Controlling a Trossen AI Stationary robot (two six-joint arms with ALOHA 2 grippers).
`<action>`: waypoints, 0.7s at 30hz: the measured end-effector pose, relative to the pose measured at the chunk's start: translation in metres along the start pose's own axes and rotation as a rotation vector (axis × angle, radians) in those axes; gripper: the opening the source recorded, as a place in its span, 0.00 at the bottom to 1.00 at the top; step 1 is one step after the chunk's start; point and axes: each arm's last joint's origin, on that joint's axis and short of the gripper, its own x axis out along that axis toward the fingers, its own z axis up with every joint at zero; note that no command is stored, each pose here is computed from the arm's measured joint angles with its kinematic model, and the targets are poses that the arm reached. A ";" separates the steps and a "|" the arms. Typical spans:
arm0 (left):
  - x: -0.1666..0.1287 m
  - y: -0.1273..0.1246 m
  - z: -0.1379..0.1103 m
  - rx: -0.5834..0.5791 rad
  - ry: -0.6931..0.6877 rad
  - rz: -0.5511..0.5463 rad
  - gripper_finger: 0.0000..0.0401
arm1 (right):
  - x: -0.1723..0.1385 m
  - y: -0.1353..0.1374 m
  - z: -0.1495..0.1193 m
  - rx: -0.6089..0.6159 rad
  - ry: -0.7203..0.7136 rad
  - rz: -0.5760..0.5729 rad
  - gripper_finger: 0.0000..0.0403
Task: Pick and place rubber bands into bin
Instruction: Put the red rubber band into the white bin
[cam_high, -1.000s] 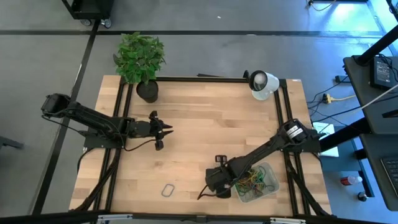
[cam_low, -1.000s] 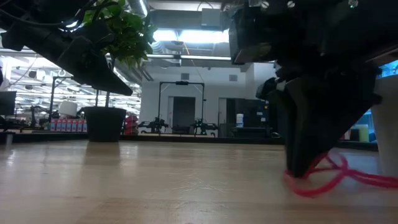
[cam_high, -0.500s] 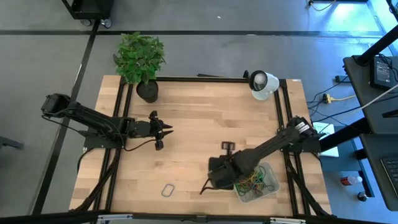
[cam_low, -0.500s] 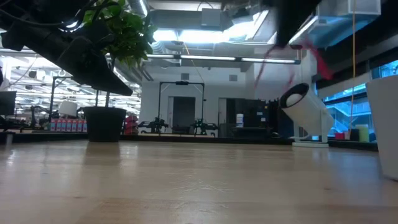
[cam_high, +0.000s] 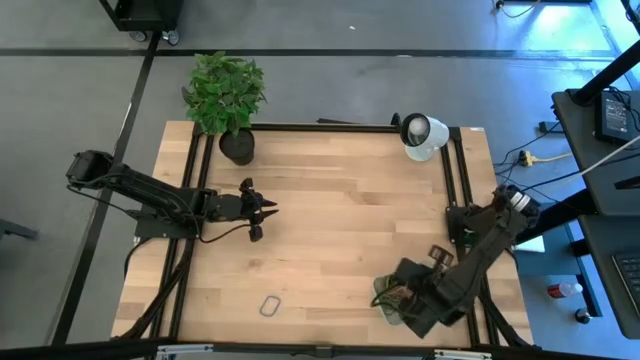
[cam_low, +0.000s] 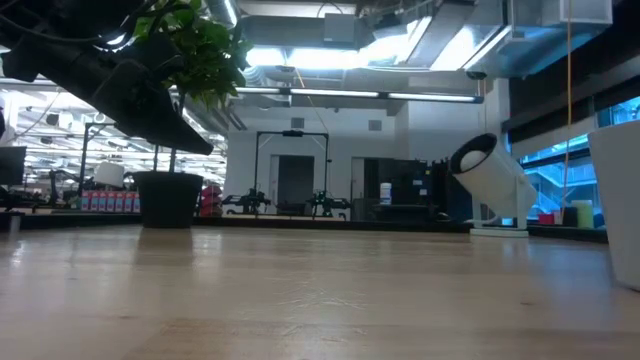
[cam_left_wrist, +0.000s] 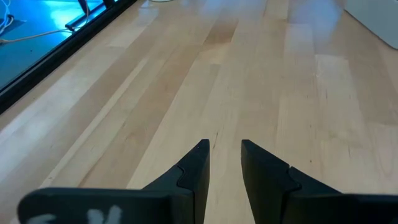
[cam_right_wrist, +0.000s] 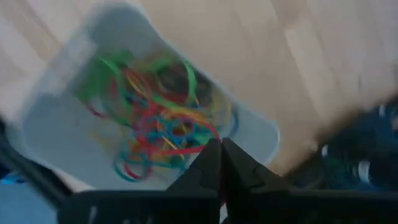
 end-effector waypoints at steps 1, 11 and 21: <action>0.000 0.000 0.000 0.000 0.000 0.000 0.21 | 0.007 0.001 -0.006 0.015 0.020 -0.016 0.00; 0.000 0.000 0.001 -0.008 -0.009 -0.002 0.21 | 0.084 0.001 -0.024 0.031 0.008 0.156 0.00; 0.000 0.000 0.001 -0.022 -0.009 -0.001 0.21 | 0.071 -0.025 -0.018 0.139 -0.003 0.260 0.22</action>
